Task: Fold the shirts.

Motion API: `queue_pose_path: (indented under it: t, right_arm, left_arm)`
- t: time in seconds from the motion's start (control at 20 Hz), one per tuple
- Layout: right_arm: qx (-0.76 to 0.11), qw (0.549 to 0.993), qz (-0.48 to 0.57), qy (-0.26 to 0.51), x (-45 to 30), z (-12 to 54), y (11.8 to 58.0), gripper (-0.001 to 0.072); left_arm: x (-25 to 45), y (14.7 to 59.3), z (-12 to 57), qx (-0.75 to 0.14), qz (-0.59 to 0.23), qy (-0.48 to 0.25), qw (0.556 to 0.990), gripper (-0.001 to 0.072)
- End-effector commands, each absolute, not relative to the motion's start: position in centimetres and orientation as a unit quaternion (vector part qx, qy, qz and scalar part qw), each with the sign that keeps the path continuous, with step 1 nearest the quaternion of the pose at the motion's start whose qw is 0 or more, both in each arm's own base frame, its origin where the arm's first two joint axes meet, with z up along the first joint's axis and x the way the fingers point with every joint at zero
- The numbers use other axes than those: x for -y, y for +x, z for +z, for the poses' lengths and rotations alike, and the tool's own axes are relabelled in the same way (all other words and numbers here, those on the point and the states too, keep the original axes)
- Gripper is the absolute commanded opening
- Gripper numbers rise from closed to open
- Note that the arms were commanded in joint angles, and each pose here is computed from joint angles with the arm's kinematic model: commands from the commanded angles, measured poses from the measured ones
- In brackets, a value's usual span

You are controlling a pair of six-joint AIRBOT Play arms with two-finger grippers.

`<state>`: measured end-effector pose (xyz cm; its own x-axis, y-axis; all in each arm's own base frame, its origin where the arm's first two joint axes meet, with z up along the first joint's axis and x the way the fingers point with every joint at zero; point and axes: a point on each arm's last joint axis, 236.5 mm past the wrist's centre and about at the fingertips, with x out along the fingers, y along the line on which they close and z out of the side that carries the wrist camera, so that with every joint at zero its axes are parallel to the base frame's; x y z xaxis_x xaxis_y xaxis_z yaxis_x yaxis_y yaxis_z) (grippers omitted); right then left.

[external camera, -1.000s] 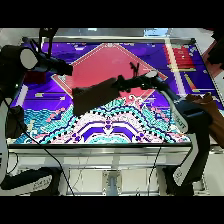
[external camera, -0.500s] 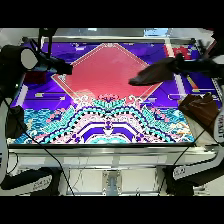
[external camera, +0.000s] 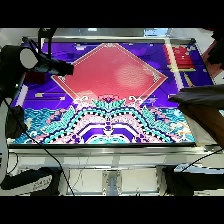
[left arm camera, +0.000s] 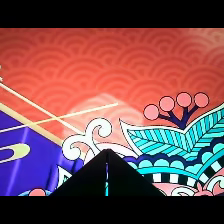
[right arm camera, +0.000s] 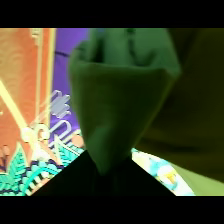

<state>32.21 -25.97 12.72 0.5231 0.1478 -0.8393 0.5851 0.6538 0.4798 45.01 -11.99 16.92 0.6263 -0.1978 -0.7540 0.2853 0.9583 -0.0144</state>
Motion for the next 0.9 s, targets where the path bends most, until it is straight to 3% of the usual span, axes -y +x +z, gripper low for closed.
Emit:
queue_pose_path:
  t: [0.0,0.3,0.4,0.6,0.75,0.85]
  right_arm:
    - [-0.520,0.727,-0.226,0.388,29.2,11.2,24.6,0.0028]
    - [-0.560,0.695,-0.264,0.366,30.4,7.9,21.9,0.0046]
    - [-0.578,0.676,-0.264,0.374,29.8,6.1,21.1,0.0304]
    - [-0.585,0.662,-0.268,0.384,29.3,5.3,20.6,0.0330]
    - [-0.503,0.724,-0.200,0.428,27.7,7.9,26.0,0.0329]
    - [-0.419,0.789,-0.041,0.447,23.1,12.7,32.6,0.0327]
  left_arm:
    - [13.2,44.2,16.6,-0.425,-0.153,0.029,0.892,0.0012]
    - [14.6,43.8,16.8,-0.426,-0.176,0.003,0.887,0.0012]
    - [14.8,43.7,16.8,-0.427,-0.178,0.000,0.886,0.0012]
    - [14.8,43.7,16.8,-0.428,-0.179,0.000,0.886,0.0012]
    - [14.8,43.7,16.8,-0.428,-0.179,0.000,0.886,0.0012]
    - [14.9,43.9,17.0,-0.422,-0.178,-0.002,0.889,0.0012]
